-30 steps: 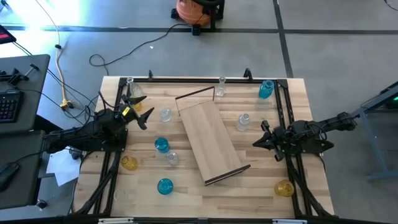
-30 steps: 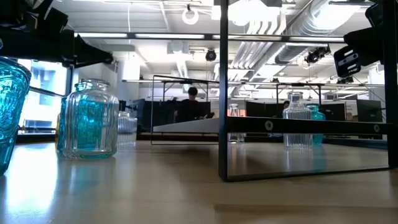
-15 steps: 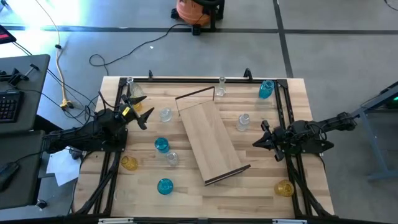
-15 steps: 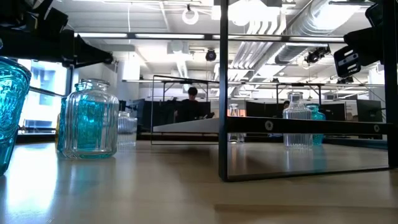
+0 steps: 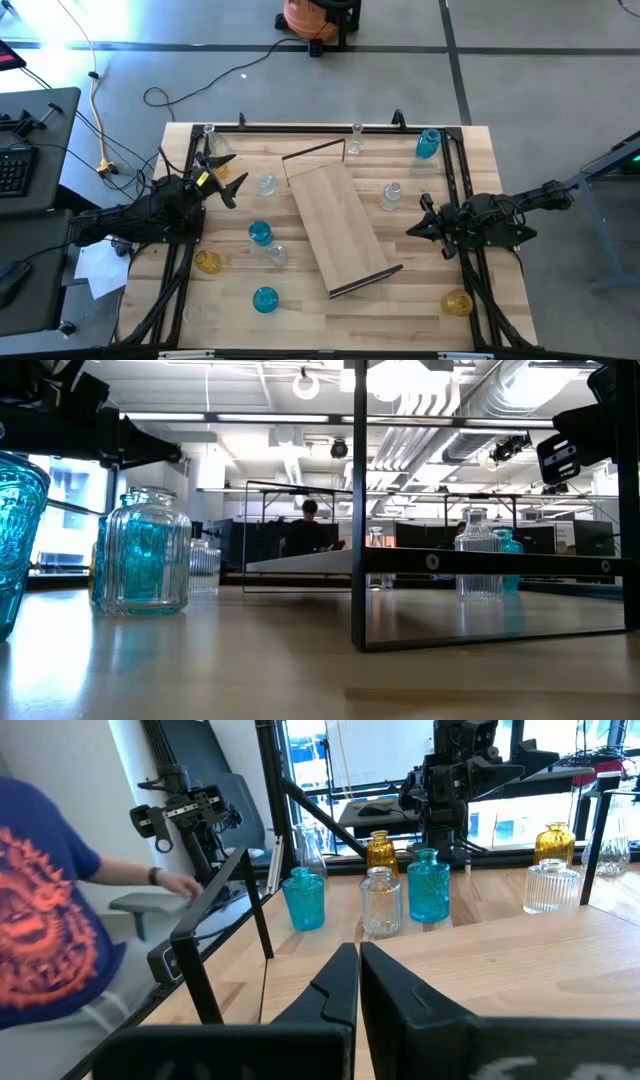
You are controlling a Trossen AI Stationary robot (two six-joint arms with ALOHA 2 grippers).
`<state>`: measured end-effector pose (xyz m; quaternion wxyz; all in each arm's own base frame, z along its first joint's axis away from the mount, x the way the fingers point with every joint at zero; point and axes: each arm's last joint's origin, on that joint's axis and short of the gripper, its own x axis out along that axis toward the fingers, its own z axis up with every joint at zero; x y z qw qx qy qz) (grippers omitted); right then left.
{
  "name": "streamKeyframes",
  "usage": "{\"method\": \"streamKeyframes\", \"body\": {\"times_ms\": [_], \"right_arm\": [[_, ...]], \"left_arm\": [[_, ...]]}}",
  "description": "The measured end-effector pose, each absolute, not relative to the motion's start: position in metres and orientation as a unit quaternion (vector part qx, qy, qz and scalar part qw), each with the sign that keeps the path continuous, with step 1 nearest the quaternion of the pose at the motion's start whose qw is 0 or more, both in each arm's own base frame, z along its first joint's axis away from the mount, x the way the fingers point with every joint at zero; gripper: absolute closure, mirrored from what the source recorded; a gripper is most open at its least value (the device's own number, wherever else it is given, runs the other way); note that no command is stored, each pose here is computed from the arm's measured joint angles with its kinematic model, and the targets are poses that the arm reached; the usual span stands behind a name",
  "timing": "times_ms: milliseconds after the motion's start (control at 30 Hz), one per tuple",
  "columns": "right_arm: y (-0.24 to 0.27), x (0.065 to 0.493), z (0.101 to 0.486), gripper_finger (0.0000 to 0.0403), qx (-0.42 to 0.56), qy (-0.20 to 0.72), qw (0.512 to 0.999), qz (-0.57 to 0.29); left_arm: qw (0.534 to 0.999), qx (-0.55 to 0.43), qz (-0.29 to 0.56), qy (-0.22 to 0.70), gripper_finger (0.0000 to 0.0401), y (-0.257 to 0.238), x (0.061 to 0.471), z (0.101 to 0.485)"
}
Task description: Sort vases onto shelf
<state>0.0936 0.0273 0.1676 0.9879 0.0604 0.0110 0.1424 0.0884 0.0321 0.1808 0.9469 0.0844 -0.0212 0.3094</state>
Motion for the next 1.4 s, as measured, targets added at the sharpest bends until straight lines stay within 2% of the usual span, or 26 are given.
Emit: {"method": "streamKeyframes", "body": {"times_ms": [933,1400], "right_arm": [[0.0273,0.0937,0.1678,0.0402,0.061,0.010,0.988,0.142],[0.0250,0.0942,0.1709,0.0402,0.062,-0.008,0.993,0.103]], "left_arm": [[0.947,0.085,0.309,-0.021,0.0087,0.0321,0.0884,0.1809],[0.947,0.085,0.309,-0.021,0.0087,0.0321,0.0884,0.1808]]}}
